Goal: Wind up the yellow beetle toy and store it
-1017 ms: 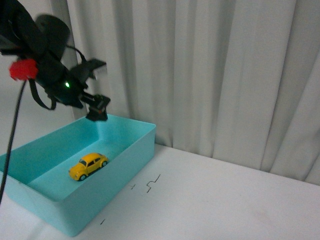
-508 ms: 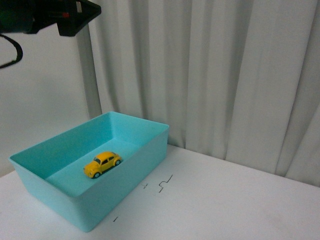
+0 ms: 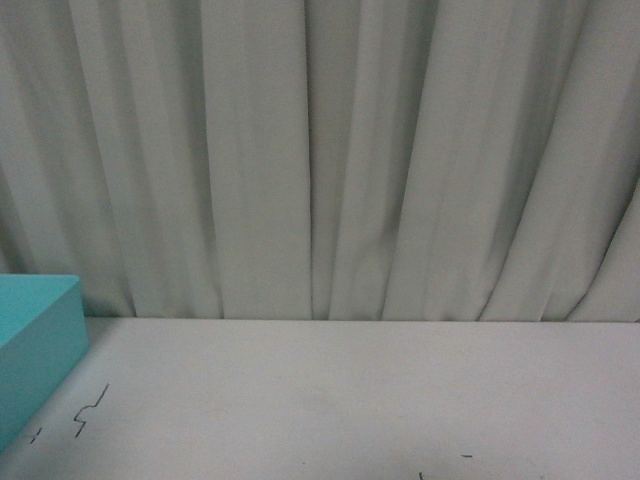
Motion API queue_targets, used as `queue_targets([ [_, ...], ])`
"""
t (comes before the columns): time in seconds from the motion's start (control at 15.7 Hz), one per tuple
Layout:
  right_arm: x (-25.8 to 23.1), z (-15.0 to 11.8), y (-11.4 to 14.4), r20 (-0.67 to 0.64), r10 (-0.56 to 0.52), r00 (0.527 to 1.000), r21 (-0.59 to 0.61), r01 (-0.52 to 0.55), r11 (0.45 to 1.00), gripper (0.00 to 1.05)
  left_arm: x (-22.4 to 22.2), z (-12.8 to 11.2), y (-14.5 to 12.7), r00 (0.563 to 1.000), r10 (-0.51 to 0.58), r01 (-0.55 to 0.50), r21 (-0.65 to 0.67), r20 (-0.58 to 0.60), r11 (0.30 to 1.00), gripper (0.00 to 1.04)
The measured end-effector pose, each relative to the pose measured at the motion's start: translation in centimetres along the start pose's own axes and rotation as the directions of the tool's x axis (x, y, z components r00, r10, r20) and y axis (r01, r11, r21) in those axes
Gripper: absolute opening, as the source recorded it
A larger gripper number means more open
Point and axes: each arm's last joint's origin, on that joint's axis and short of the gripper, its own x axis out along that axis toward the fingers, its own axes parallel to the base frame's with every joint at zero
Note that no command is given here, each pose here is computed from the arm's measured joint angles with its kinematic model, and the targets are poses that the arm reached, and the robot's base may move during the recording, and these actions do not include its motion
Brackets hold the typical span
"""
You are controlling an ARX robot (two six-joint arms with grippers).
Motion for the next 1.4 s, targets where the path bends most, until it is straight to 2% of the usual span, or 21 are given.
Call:
queue_targets([
  [0.25,0.0,0.0,0.0,0.0,0.0,1.0,0.0,0.0,1.0,0.98,-1.7,-1.3,-1.4,1.0,0.015,-0.015,0.0,0.003,1.0,0.02],
  [0.32,0.0,0.0,0.0,0.0,0.0,1.0,0.0,0.0,1.0,0.98,-2.0,-1.5,-2.0,1.0,-0.016,0.016,0.001,0.007,1.0,0.02],
  [0.57,0.0,0.0,0.0,0.001,0.0,1.0,0.0,0.0,1.0,0.98,-3.0,-2.0,-1.9,1.0,0.001,-0.001,0.001,0.012,1.0,0.02],
  [0.64,0.0,0.0,0.0,0.0,-0.001,1.0,0.0,0.001,1.0,0.98,-3.3,-2.4,-1.9,0.999,0.001,-0.001,0.001,0.043,1.0,0.02],
  [0.7,0.0,0.0,0.0,0.0,-0.001,1.0,0.0,0.001,1.0,0.98,-3.4,-2.9,-1.9,1.0,0.001,-0.001,0.001,0.007,1.0,0.02],
  [0.83,0.0,0.0,0.0,0.0,0.0,1.0,0.0,0.0,1.0,0.98,-3.9,-2.6,-1.9,1.0,0.001,-0.001,0.001,0.031,1.0,0.02],
  [1.4,0.0,0.0,0.0,0.0,0.0,1.0,0.0,0.0,1.0,0.98,-5.1,-2.9,-1.9,1.0,0.002,-0.002,0.001,0.007,1.0,0.02],
])
